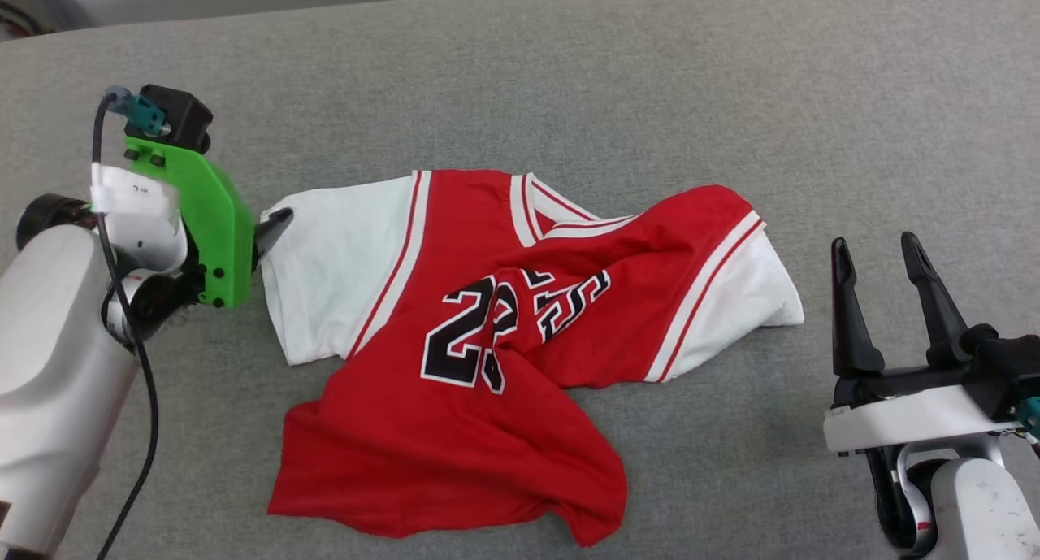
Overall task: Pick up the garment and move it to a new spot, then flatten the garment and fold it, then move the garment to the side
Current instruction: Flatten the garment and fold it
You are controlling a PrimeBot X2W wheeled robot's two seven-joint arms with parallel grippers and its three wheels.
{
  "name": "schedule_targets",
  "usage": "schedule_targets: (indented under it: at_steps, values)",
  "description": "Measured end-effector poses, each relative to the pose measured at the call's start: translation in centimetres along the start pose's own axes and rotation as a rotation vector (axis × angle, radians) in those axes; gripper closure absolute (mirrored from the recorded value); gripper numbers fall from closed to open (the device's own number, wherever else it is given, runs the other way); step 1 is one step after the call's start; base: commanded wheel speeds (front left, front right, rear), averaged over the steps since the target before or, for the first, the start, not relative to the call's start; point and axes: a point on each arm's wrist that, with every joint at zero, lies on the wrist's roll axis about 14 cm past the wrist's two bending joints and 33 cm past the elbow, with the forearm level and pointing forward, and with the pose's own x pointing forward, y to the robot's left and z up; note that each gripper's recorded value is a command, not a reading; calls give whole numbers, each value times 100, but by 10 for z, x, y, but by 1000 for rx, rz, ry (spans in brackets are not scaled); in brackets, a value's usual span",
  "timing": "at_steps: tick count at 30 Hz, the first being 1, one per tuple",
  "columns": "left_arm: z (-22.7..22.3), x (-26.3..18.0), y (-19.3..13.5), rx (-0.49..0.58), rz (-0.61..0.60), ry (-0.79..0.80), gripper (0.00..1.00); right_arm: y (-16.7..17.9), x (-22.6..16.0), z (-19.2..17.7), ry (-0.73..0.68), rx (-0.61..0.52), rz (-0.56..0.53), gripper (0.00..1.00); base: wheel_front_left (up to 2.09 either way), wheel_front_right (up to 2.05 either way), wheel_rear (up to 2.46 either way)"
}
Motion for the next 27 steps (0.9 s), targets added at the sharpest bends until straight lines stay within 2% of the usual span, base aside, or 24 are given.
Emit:
schedule_targets:
  at_steps: [6, 11, 12, 19, 27]
  values:
    - [-32, 33, 16, -3, 30, 165, 0, -15, -3, -9, 31, -12, -42, 0, 0, 0, 0]
    - [-40, 49, 26, 5, 55, 200, 0, -24, -7, -16, 54, -22, -70, 0, 0, 0, 0]
    - [-41, 52, 25, 0, 49, 208, 100, -26, -8, -17, 58, -22, -78, 0, 0, 0, 0]
    - [-24, 47, 35, -48, 88, 68, 100, -21, -5, -15, 49, -13, -62, 0, 0, 0, 0]
    - [-4, 8, 81, -164, 237, -109, 100, -10, -3, -2, 11, -12, -29, 0, 0, 0, 0]
